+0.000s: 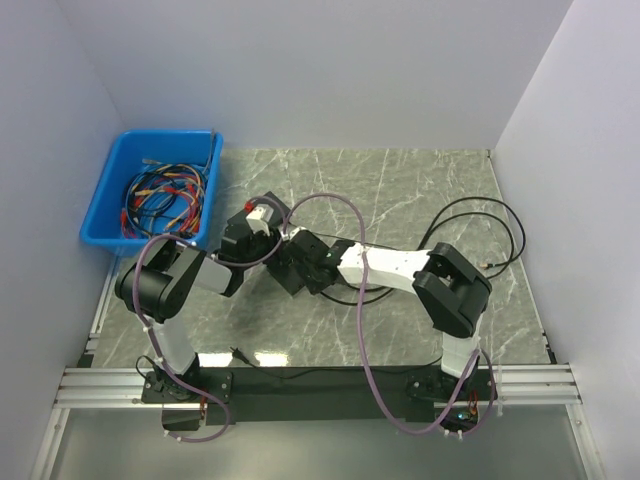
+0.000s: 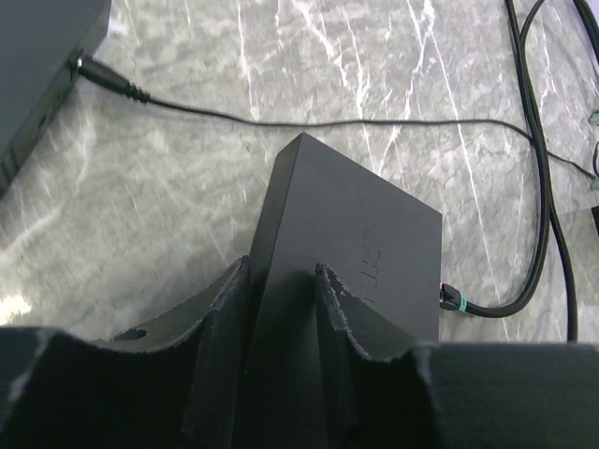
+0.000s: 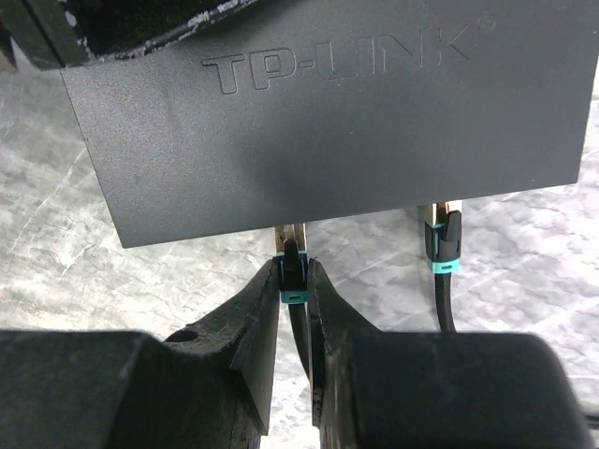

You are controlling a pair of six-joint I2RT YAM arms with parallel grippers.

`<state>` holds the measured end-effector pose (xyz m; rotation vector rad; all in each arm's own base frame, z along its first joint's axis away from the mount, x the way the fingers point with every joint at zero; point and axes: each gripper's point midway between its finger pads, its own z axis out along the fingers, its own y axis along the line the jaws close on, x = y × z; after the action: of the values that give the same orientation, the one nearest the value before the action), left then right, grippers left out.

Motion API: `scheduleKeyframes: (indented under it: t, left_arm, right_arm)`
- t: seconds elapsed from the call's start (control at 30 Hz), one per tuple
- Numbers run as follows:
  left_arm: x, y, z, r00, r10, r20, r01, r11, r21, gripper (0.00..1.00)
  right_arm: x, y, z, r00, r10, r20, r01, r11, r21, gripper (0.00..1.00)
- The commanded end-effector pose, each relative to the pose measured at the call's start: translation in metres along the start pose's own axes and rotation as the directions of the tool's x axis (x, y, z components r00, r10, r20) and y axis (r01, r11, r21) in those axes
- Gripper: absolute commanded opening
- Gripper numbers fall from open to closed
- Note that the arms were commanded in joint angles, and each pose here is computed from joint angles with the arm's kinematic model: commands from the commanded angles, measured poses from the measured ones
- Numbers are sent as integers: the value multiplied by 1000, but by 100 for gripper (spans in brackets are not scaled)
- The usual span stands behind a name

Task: Insert the plug into the switch port

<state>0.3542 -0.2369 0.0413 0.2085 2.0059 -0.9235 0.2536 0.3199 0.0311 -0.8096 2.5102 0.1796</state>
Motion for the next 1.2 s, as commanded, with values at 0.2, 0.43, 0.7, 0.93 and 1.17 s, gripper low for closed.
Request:
scheduleKeyframes:
  t: [0.2, 0.43, 0.7, 0.93, 1.17]
  left_arm:
    - [51, -29, 15, 970, -8, -243, 46, 987, 152, 38]
    - [58, -29, 17, 959, -16, -281, 62, 986, 157, 38]
    - [65, -28, 20, 948, -23, -317, 78, 984, 161, 38]
    - [68, -27, 21, 943, -21, -331, 79, 983, 163, 35]
    - [72, -28, 22, 938, -22, -347, 85, 983, 165, 34]
  right_arm:
    - [-105, -10, -9, 946, 111, 304, -110, 994, -18, 0]
    - [-108, -18, 12, 935, 159, 316, -154, 987, -41, 0]
    - [-122, -29, 9, 913, 181, 366, -184, 983, -29, 0]
    - [-158, -36, -17, 881, 179, 438, -188, 982, -23, 0]
    - [-179, -40, -19, 865, 192, 464, -194, 980, -44, 0]
